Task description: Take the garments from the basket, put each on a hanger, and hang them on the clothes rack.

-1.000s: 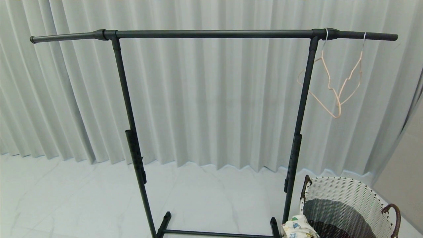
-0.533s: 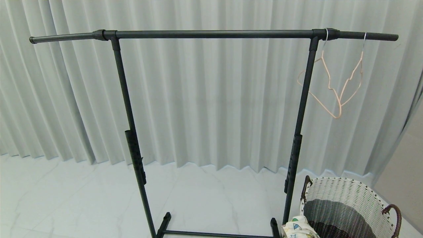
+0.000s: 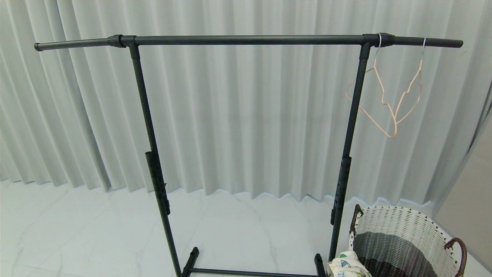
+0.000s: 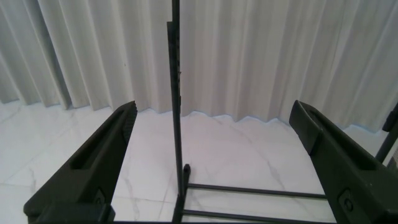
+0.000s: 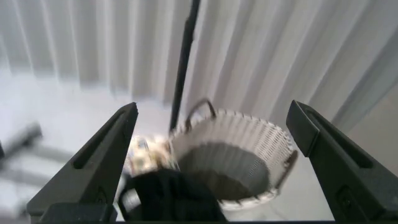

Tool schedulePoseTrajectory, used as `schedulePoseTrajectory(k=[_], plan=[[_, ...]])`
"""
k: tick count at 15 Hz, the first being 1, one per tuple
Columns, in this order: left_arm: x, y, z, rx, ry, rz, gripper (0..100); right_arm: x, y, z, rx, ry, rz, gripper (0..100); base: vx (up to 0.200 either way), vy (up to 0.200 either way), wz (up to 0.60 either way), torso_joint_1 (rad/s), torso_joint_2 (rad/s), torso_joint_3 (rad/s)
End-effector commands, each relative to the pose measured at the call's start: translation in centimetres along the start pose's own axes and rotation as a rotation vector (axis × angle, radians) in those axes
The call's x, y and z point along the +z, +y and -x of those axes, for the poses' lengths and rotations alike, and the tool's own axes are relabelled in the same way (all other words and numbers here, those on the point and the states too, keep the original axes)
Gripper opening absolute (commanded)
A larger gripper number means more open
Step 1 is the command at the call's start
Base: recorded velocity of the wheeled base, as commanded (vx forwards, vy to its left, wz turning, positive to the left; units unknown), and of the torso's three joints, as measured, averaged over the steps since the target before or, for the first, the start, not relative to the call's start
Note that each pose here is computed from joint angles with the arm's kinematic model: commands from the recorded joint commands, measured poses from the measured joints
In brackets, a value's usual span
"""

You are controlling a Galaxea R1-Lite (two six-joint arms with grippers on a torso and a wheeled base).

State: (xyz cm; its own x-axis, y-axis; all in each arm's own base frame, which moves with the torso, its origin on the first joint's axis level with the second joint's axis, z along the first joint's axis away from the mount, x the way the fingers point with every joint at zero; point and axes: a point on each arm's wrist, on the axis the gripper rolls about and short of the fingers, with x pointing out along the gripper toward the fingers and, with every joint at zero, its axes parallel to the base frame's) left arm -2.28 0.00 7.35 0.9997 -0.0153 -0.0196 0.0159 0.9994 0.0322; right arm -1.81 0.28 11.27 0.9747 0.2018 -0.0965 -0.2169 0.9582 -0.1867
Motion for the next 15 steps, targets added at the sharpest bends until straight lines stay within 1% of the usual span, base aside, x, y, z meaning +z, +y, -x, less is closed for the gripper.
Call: schedulePoseTrajectory(k=[1,2,3,4,5,6,7,9,11,12,13,15], plan=[[0.0,0.0,0.0,0.000,0.000,0.000,100,0.1,-0.5,-2.9,0.127,0.377,0.140,100,0.000,0.000,0.00,0.000,0.00,0.000],[0.0,0.0,0.0,0.000,0.000,0.000,100,-0.1,-0.8,-4.3,0.141,0.507,0.223,100,0.000,0.000,0.00,0.000,0.00,0.000],[0.0,0.0,0.0,0.000,0.000,0.000,100,-0.3,-0.9,-5.2,0.166,0.592,0.285,100,0.000,0.000,0.00,0.000,0.00,0.000],[0.0,0.0,0.0,0.000,0.000,0.000,100,-0.8,-1.0,-6.6,0.231,0.691,0.343,100,0.000,0.000,0.00,0.000,0.00,0.000],[0.0,0.0,0.0,0.000,0.000,0.000,100,-1.5,-1.0,-7.5,0.287,0.749,0.385,100,0.000,0.000,0.00,0.000,0.00,0.000],[0.0,0.0,0.0,0.000,0.000,0.000,100,-2.1,-0.9,-8.3,0.337,0.779,0.426,100,0.000,0.000,0.00,0.000,0.00,0.000],[0.0,0.0,0.0,0.000,0.000,0.000,100,-2.8,-0.7,-9.0,0.376,0.803,0.452,100,0.000,0.000,0.00,0.000,0.00,0.000],[0.0,0.0,0.0,0.000,0.000,0.000,100,-3.8,-0.2,-10.3,0.455,0.856,0.470,100,0.000,0.000,0.00,0.000,0.00,0.000],[0.0,0.0,0.0,0.000,0.000,0.000,100,-4.8,-0.1,-11.6,0.494,0.943,0.442,100,0.000,0.000,0.00,0.000,0.00,0.000],[0.0,0.0,0.0,0.000,0.000,0.000,100,-4.9,-0.1,-11.7,0.494,0.945,0.440,100,0.000,0.000,0.00,0.000,0.00,0.000],[0.0,0.0,0.0,0.000,0.000,0.000,100,-5.5,0.0,-13.5,0.500,0.967,0.428,100,0.000,0.000,0.00,0.000,0.00,0.000],[0.0,0.0,0.0,0.000,0.000,0.000,100,-6.6,0.1,-15.7,0.496,0.963,0.432,100,0.000,0.000,0.00,0.000,0.00,0.000]])
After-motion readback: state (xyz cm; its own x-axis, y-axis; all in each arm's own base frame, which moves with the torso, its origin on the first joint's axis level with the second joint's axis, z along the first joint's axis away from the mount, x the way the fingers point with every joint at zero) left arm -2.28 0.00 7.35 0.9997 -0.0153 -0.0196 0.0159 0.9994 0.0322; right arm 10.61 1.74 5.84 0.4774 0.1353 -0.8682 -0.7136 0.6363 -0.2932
